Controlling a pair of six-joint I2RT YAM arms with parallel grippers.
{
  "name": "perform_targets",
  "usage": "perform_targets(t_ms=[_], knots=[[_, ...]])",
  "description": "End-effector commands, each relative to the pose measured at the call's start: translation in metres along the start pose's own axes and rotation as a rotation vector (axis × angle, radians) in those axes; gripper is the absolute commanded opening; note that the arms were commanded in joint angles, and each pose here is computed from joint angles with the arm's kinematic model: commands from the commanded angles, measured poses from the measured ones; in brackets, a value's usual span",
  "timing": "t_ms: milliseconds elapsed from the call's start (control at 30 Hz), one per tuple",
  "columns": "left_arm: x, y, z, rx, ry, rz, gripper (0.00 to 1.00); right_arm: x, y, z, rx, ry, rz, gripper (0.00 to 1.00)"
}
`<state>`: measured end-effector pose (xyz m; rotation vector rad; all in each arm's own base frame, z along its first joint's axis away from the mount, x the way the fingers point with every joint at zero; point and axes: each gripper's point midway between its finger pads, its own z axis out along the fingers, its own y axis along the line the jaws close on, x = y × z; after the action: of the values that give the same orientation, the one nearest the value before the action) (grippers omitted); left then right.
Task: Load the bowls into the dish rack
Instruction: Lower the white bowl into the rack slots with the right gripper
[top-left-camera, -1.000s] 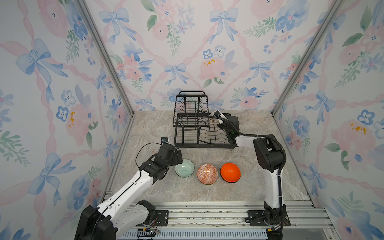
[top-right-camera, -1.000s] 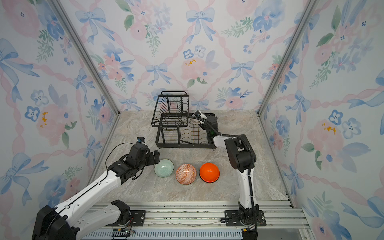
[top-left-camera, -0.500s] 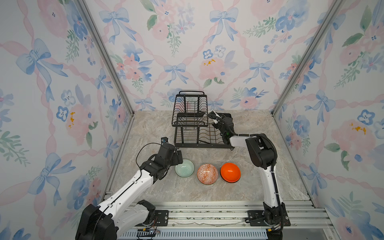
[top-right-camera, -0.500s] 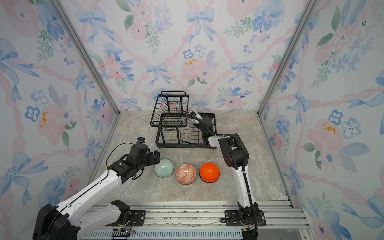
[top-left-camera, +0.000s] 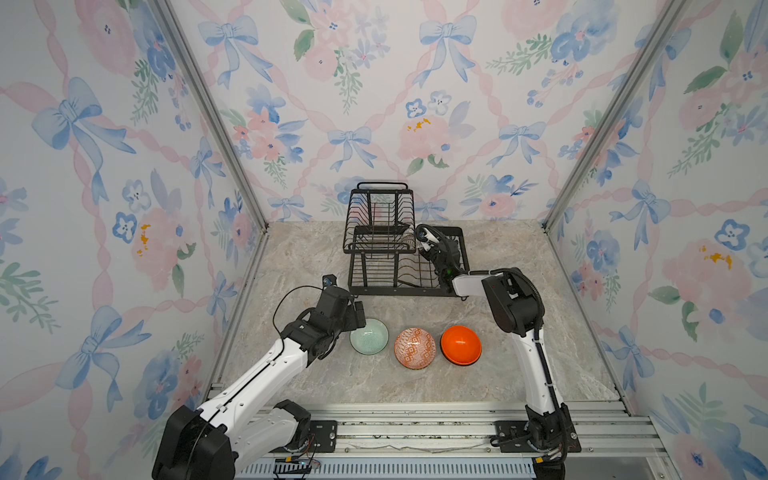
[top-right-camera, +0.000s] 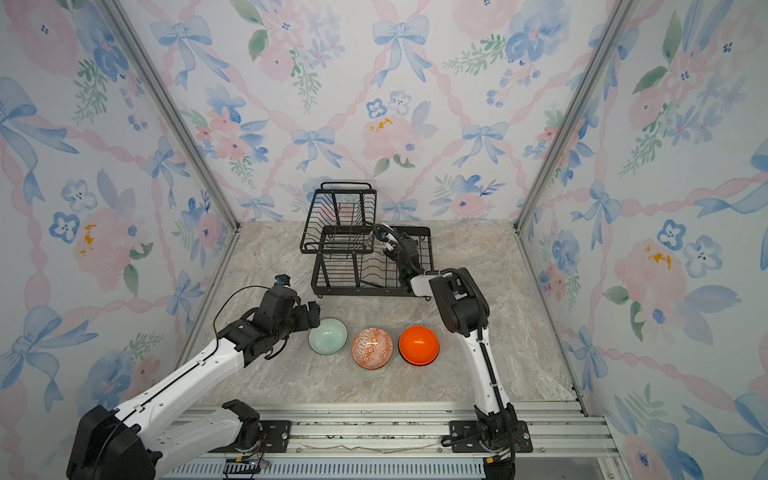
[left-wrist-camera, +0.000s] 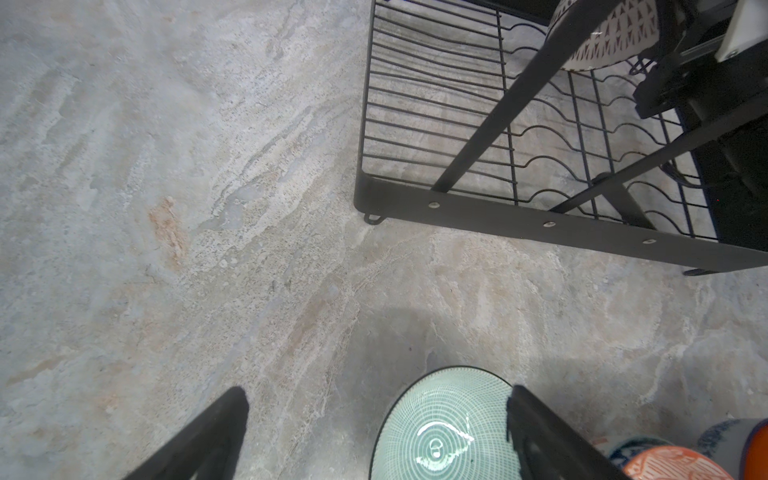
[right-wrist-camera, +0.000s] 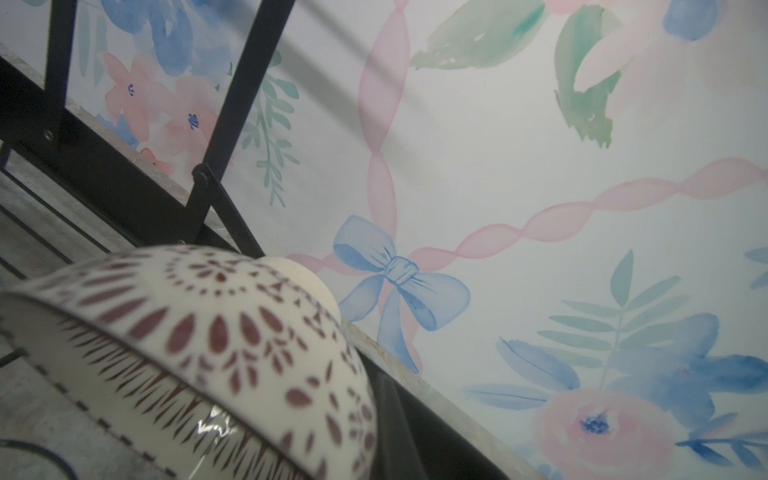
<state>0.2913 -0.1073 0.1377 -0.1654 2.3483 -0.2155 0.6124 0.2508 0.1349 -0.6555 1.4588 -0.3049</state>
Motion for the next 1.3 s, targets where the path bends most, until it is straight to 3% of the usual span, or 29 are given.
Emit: perform_targets(t_ms=[0, 367, 1267], knots=[[0.004, 0.003, 0.002, -0.004, 0.008, -0.020, 0.98, -0.031, -0.002, 0.005, 0.043, -0.090, 0.023, 0.00], [0.006, 0.003, 0.002, -0.002, 0.014, -0.021, 0.98, -0.035, 0.030, -0.003, -0.016, -0.102, 0.040, 0.00], [0.006, 0.003, 0.001, 0.005, 0.012, -0.036, 0.98, -0.027, 0.048, -0.022, -0.097, -0.056, 0.044, 0.00]])
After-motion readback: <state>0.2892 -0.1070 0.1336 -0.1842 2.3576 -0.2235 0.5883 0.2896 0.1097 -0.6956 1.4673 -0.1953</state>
